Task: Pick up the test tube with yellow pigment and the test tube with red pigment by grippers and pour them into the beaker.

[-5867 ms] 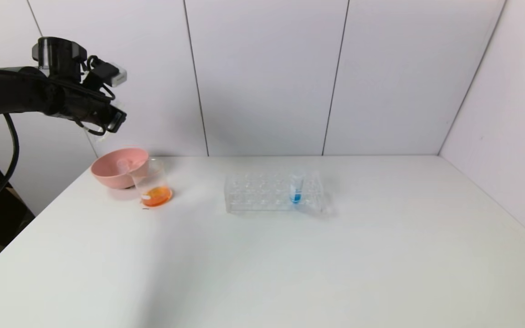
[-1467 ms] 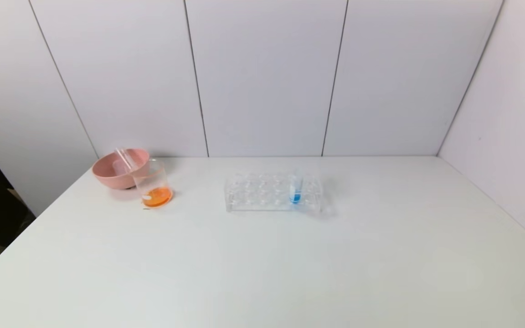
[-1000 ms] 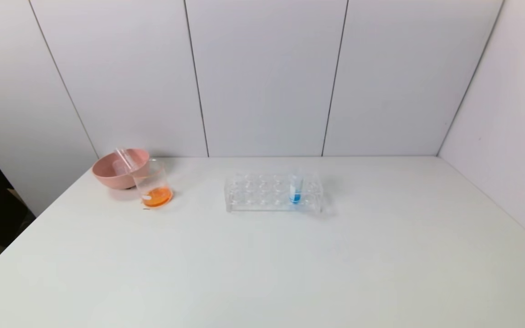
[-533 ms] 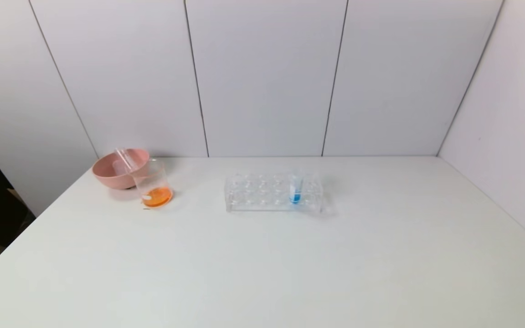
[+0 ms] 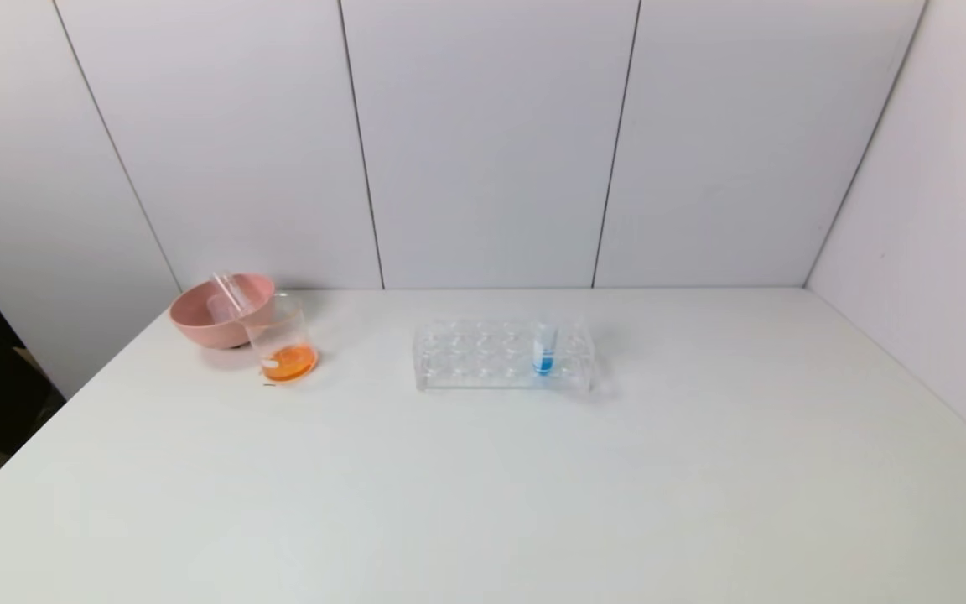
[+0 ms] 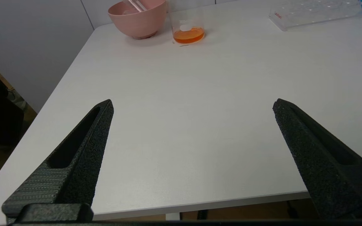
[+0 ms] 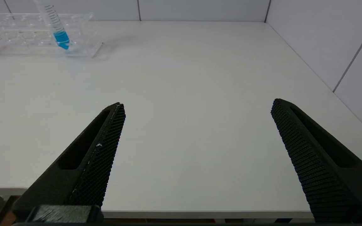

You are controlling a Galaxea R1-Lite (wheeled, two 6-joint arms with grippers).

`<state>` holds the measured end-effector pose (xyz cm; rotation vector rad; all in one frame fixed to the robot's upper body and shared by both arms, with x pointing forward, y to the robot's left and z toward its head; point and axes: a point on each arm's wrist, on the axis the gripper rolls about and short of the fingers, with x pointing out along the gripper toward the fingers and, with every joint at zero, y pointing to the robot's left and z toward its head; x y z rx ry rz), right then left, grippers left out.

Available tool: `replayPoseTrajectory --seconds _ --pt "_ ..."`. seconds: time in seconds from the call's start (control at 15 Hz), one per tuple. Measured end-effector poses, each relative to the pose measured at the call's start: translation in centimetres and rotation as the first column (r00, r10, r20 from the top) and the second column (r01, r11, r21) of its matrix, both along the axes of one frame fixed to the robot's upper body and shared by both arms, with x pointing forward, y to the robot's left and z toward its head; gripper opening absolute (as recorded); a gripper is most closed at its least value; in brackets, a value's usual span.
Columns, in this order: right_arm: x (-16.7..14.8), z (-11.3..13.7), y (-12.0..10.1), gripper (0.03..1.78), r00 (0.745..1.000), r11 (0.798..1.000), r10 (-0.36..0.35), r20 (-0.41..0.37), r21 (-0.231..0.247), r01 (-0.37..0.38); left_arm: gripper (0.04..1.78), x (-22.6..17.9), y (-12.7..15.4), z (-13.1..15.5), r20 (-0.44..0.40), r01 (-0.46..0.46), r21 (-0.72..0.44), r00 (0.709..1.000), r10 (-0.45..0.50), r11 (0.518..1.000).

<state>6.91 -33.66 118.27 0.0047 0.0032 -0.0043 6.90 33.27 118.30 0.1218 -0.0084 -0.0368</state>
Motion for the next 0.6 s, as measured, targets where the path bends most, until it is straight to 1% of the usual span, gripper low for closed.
replayPoseTrajectory --seconds 0.6 --pt "0.00 0.00 0.00 1.70 1.000 1.000 0.000 0.000 0.001 0.000 1.77 0.00 0.00 0.01 0.000 0.001 0.000 1.000 -0.001 1.000"
